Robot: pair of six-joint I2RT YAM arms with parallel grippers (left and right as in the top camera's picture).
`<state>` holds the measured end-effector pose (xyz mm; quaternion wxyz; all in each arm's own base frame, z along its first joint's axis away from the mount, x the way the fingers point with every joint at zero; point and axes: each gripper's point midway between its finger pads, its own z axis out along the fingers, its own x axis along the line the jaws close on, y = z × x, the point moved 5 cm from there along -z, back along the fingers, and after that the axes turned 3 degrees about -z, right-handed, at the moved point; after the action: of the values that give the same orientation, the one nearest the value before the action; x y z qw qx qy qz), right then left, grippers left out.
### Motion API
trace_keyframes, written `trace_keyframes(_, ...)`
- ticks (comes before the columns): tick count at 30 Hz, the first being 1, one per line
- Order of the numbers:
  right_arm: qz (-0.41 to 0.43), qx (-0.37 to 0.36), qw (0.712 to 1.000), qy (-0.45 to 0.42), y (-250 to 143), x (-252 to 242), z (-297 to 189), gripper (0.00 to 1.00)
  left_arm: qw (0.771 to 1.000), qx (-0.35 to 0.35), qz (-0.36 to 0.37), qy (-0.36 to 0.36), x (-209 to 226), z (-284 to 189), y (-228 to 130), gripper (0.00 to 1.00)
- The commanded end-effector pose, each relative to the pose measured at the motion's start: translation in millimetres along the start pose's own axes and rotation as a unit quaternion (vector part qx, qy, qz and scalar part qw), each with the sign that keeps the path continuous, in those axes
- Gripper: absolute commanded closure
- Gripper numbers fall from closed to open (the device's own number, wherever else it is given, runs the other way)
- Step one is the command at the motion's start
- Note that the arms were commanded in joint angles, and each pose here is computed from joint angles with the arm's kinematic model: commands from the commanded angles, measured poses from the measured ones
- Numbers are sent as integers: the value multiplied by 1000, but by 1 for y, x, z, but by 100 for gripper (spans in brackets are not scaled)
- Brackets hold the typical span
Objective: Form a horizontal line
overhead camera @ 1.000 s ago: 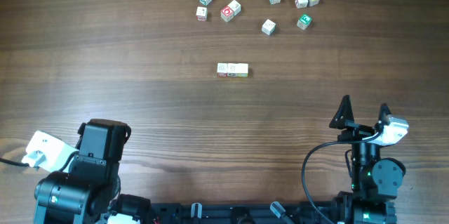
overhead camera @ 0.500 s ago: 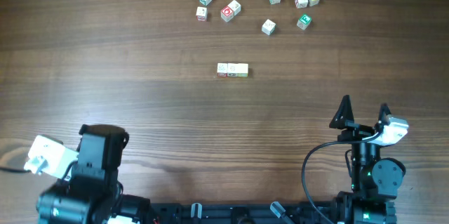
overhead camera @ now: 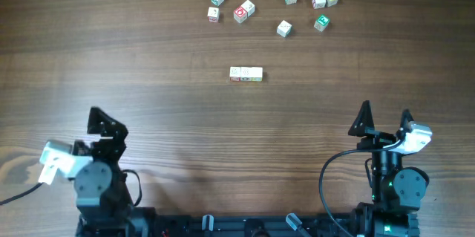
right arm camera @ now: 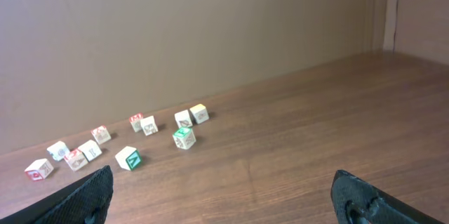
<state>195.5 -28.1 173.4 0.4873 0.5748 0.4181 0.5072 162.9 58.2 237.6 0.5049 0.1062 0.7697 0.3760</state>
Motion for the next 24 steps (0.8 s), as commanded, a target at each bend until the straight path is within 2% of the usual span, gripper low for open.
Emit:
trace_keyframes(1,-9,-7,1000,5,2,1,-1,0,995,15,68,-65,5,10,-24,0)
trace_keyframes(7,-9,-7,1000,5,2,1,-1,0,993,-10,62,-96,18,22,-41,0)
trace_keyframes(12,-9,-7,1000,5,2,1,-1,0,972,-15,166,-164,8,21,-52,0)
trace_keyframes(16,-9,-7,1000,5,2,1,-1,0,955,-1,235,-179,7,20,-60,0)
trace_keyframes(20,-9,-7,1000,5,2,1,-1,0,954,21,250,-163,22,28,-77,0)
trace_keyframes(24,-9,-7,1000,5,2,1,-1,0,948,25,262,-178,20,27,-81,0)
